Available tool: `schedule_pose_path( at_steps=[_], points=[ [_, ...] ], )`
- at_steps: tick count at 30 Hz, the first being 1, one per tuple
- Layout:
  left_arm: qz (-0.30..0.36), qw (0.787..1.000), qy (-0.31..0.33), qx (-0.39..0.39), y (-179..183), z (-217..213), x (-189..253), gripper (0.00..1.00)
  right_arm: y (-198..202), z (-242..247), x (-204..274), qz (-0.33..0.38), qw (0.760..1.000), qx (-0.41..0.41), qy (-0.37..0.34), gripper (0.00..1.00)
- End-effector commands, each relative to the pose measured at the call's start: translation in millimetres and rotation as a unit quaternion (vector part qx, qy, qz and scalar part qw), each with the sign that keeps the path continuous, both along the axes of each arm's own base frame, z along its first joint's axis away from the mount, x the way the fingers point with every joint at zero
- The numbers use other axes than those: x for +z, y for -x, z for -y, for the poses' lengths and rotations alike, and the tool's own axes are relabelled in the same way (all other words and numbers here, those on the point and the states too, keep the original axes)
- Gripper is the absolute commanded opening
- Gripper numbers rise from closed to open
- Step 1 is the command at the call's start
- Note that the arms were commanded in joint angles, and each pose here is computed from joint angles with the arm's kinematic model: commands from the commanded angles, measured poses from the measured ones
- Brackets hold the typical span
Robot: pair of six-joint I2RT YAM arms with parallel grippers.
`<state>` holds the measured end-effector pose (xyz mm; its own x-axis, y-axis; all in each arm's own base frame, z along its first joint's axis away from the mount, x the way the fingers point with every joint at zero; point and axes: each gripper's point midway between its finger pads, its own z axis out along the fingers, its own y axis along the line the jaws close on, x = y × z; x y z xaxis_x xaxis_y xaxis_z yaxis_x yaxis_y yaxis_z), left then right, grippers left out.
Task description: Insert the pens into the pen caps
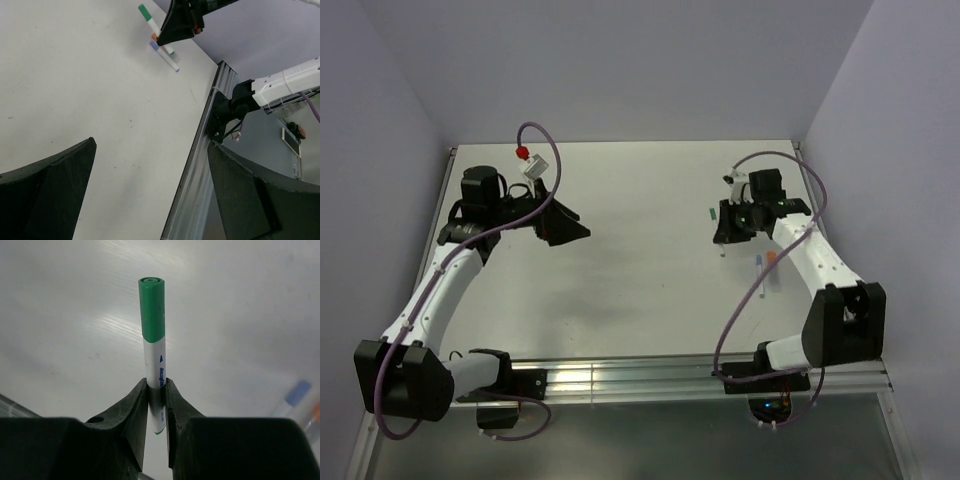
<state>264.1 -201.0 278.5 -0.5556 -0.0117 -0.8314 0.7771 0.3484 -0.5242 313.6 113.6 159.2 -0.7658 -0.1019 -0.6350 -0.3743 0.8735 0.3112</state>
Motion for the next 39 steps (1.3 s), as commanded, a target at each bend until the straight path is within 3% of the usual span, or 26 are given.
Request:
schedule_pose_path(
  at_steps=[1,4,16,23,39],
  points=[
    [0.019,1.0,-0.011,0.004,-5.7,-2.8,1.0,1.0,31.7,59.6,-63.3,-0.133,0.985,-0.065,0.088,0.0],
    [0.007,1.0,-0.01,0.002,-7.7,-2.4,-3.8,0.99,43.6,69.5,-90.3,-0.19,0.973,-0.096,0.091,0.0],
    [-0.01,1.0,0.002,-0.005,-16.9,-2.7,-7.8,0.99,70.1,125.6,-131.0,-0.272,0.928,-0.172,0.188,0.0],
    [-0.013,1.0,0.012,-0.013,-19.8,-0.7,-9.2,0.99,70.3,128.7,-145.5,-0.29,0.921,-0.17,0.195,0.0],
    [-0.028,0.999,0.014,-0.017,-20.4,-1.5,-17.5,0.99,66.0,135.3,-157.6,-0.324,0.905,-0.18,0.207,0.17]
  ],
)
